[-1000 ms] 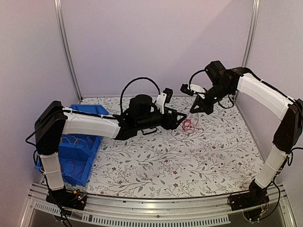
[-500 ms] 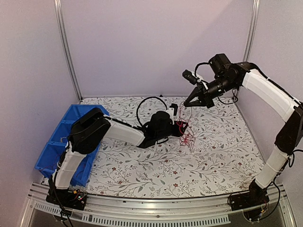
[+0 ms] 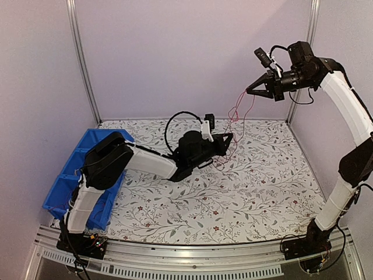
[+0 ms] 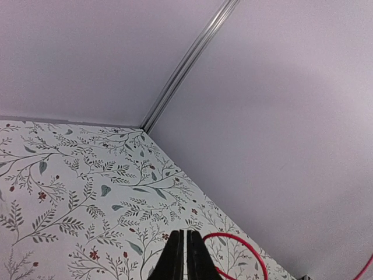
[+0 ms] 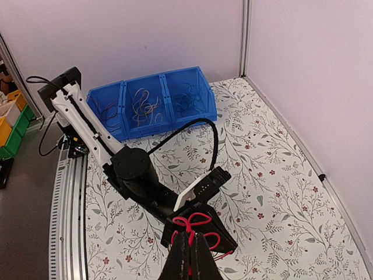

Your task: Untangle the cables

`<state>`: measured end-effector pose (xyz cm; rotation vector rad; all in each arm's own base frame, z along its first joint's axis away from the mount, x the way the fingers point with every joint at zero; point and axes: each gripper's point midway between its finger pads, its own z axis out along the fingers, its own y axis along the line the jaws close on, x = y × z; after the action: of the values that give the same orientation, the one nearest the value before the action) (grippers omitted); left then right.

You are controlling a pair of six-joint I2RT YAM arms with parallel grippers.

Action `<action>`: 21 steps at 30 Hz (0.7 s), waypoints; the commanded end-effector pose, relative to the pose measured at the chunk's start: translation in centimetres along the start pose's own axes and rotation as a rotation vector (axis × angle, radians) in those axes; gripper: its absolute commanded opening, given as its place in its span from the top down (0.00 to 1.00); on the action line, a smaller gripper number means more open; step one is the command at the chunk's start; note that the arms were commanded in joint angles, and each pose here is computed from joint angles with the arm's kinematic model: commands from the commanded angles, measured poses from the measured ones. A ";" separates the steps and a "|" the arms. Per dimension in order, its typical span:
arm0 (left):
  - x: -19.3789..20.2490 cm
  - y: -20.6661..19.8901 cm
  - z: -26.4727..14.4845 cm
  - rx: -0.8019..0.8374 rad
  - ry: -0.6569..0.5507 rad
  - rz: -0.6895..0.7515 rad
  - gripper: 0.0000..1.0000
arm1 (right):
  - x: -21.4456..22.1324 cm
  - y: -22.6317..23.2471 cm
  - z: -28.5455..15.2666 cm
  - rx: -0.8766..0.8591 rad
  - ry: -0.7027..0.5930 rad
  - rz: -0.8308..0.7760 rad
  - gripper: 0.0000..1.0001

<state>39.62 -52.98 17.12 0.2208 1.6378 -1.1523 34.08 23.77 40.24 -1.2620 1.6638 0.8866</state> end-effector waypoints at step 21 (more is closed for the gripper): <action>5.0 8.3 -5.6 -0.180 0.250 0.038 0.93 | -0.8 -2.2 -5.3 0.112 -0.210 -0.034 0.71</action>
<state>39.24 -46.49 2.31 0.2550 2.0836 -0.9097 30.56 19.69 48.53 -1.1888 1.3163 1.0140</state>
